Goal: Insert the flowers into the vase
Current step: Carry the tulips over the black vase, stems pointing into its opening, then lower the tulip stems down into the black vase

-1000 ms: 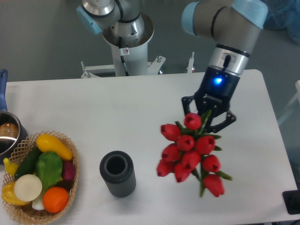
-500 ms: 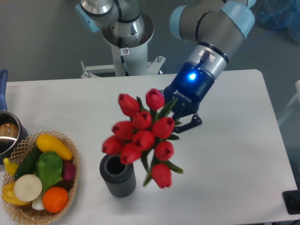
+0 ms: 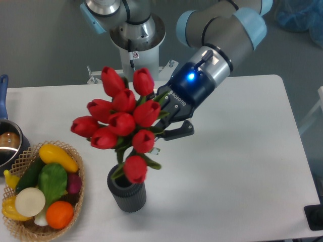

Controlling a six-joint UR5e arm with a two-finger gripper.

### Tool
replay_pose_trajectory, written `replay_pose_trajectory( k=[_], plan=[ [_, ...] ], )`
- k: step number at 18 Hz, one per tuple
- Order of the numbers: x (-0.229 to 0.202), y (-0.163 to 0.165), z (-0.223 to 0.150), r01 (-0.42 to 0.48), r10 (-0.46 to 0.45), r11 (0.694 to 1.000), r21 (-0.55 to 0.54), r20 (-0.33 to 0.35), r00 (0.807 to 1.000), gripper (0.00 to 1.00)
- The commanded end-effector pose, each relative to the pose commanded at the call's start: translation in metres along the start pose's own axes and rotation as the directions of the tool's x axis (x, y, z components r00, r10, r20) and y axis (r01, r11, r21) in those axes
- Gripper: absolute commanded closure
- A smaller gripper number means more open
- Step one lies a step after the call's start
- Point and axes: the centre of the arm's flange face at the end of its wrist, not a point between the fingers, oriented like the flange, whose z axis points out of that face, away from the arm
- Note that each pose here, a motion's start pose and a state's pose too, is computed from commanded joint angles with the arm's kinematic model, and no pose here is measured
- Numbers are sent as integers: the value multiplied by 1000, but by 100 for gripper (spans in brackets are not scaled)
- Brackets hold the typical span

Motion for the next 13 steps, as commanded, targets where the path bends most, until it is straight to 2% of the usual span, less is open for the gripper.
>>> replay_pose_trajectory(
  k=[4,13],
  plan=[
    [3,-1,9,10,-6,997,74,-54,999,79],
    [-4,20,27,21,-2,987,158,-119,993,79]
  ],
)
